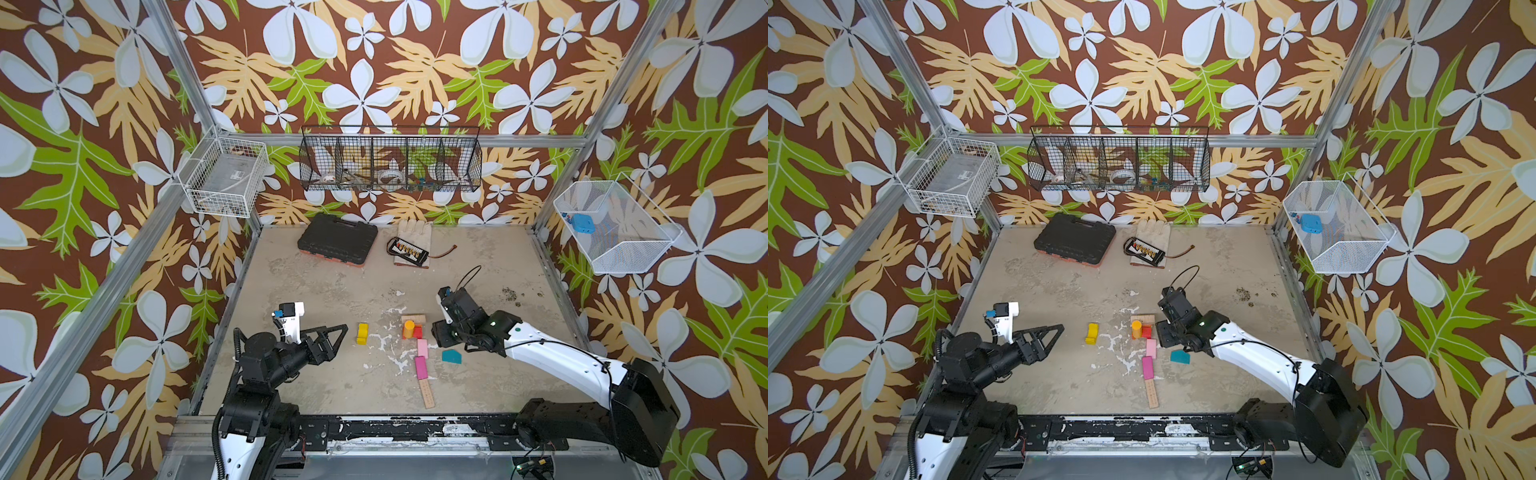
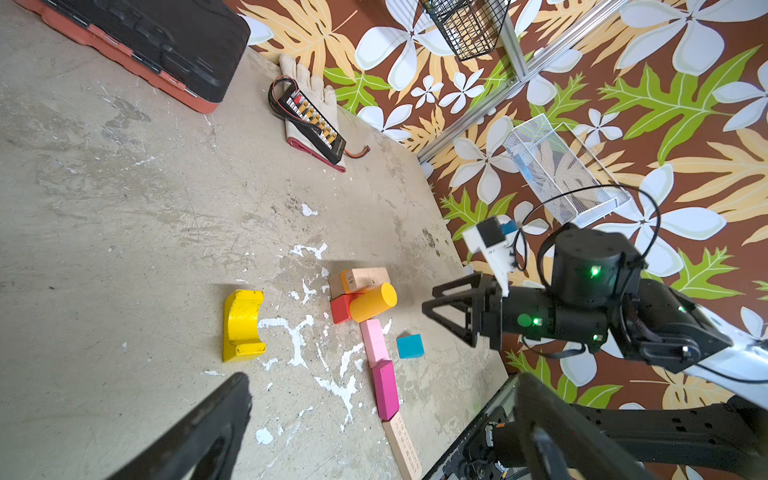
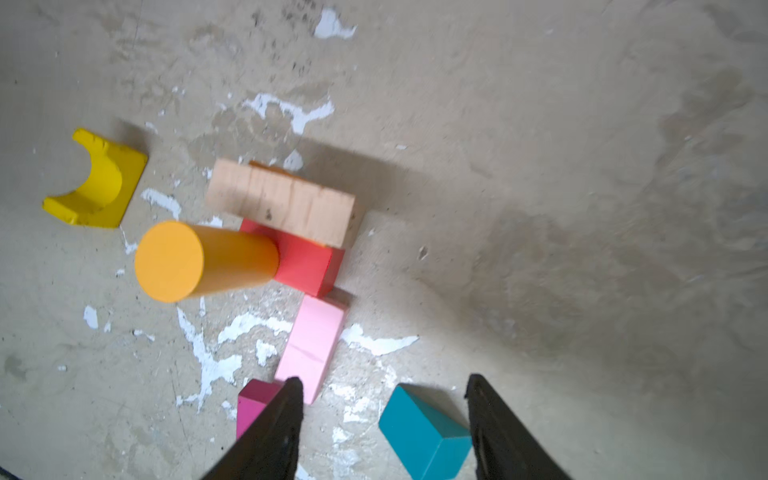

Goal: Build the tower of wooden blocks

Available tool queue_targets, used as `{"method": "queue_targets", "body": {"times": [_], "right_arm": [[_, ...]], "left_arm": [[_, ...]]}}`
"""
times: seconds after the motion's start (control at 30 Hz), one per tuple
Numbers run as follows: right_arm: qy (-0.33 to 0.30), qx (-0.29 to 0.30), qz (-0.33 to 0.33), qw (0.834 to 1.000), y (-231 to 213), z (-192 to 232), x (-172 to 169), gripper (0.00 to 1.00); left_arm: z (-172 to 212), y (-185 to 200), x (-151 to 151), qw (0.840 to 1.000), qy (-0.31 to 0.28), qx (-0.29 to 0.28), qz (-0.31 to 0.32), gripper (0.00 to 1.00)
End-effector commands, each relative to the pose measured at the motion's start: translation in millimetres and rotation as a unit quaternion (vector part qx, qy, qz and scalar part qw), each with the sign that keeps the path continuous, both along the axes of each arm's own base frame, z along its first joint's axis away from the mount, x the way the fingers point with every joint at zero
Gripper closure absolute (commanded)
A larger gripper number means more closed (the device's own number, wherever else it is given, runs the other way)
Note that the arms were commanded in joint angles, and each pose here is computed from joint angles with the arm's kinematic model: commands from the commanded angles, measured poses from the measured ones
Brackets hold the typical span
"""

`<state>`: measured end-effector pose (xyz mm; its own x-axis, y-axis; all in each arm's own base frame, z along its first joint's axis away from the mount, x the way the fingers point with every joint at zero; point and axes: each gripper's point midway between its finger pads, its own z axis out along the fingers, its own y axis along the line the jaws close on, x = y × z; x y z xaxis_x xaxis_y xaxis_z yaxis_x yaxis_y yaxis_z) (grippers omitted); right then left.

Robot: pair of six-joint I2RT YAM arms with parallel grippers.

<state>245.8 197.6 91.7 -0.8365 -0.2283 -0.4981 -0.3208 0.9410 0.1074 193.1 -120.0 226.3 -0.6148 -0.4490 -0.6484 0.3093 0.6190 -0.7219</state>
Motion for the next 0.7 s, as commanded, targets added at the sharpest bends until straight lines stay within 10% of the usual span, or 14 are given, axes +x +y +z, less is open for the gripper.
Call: {"method": "queue_targets", "body": {"times": [0.0,0.67], "right_arm": [[0.002,0.023,-0.014,1.0,12,-8,-3,0.37],[0.06,-0.041,0.018,0.997,46,-70,-13,0.48]], "left_arm": [[7,1,2,1.0,-0.015,-0.004,0.004,0.0],[7,1,2,1.0,-0.015,-0.005,0.005,0.0]]}}
